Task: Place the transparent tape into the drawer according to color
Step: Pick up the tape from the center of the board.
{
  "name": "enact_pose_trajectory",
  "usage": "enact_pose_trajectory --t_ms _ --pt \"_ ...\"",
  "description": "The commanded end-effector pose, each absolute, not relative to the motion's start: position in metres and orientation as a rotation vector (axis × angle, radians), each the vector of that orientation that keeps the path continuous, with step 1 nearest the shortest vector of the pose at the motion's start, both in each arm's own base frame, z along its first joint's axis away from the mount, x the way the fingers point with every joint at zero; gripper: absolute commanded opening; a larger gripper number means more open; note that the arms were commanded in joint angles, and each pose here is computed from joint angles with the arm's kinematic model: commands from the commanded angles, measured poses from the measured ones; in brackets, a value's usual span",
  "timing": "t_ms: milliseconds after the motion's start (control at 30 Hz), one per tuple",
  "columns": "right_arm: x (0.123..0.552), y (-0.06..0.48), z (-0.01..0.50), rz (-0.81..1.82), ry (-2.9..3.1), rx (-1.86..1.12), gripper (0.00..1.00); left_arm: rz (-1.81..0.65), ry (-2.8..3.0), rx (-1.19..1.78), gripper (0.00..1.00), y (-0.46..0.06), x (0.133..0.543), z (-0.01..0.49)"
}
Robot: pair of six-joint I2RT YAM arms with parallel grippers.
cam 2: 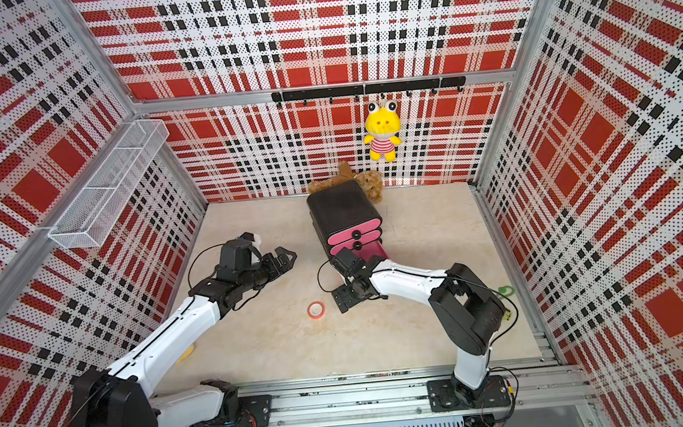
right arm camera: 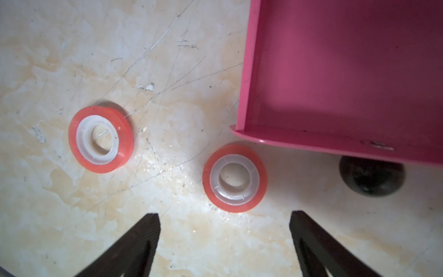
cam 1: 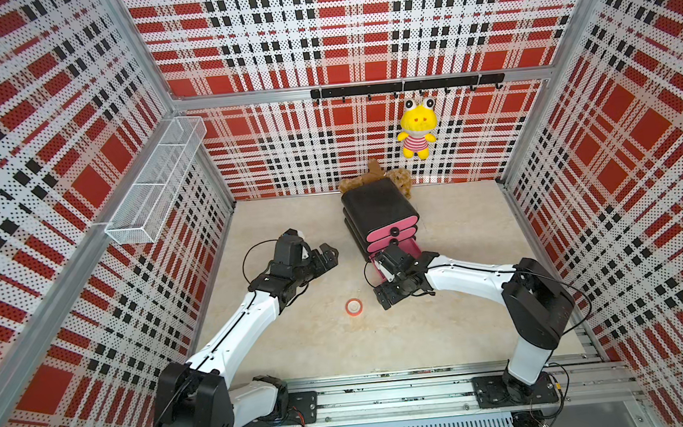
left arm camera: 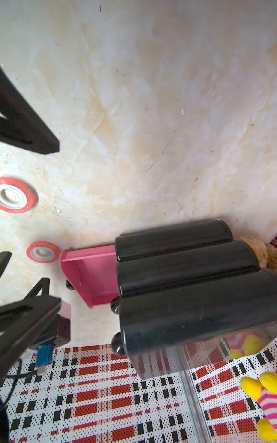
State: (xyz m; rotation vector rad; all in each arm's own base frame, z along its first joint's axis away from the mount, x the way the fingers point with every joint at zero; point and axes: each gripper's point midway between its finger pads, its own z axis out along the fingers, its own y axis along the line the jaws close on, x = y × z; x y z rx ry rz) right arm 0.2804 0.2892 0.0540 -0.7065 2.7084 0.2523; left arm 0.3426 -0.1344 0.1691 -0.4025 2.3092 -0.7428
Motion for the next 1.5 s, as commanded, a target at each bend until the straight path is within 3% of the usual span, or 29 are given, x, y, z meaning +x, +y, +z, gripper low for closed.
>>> enact_pose_trajectory --t_ms 0,800,1100,1467 --pt "0.279 0.287 0.047 0.188 2.744 -0.710 0.91 -0.780 2.252 -0.366 0.99 -0.131 0.345 0.183" --pt "0.277 0.300 0.012 0.196 2.757 -0.689 0.88 -0.789 2.245 -0.381 0.99 -0.114 0.350 0.179" --pt "0.269 0.314 0.020 0.239 2.736 -0.746 0.87 -0.792 2.233 -0.384 0.99 -0.111 0.351 0.184" --pt "0.275 0.307 0.014 0.121 2.760 -0.725 0.78 -0.795 2.230 -0.380 0.99 -0.110 0.352 0.185"
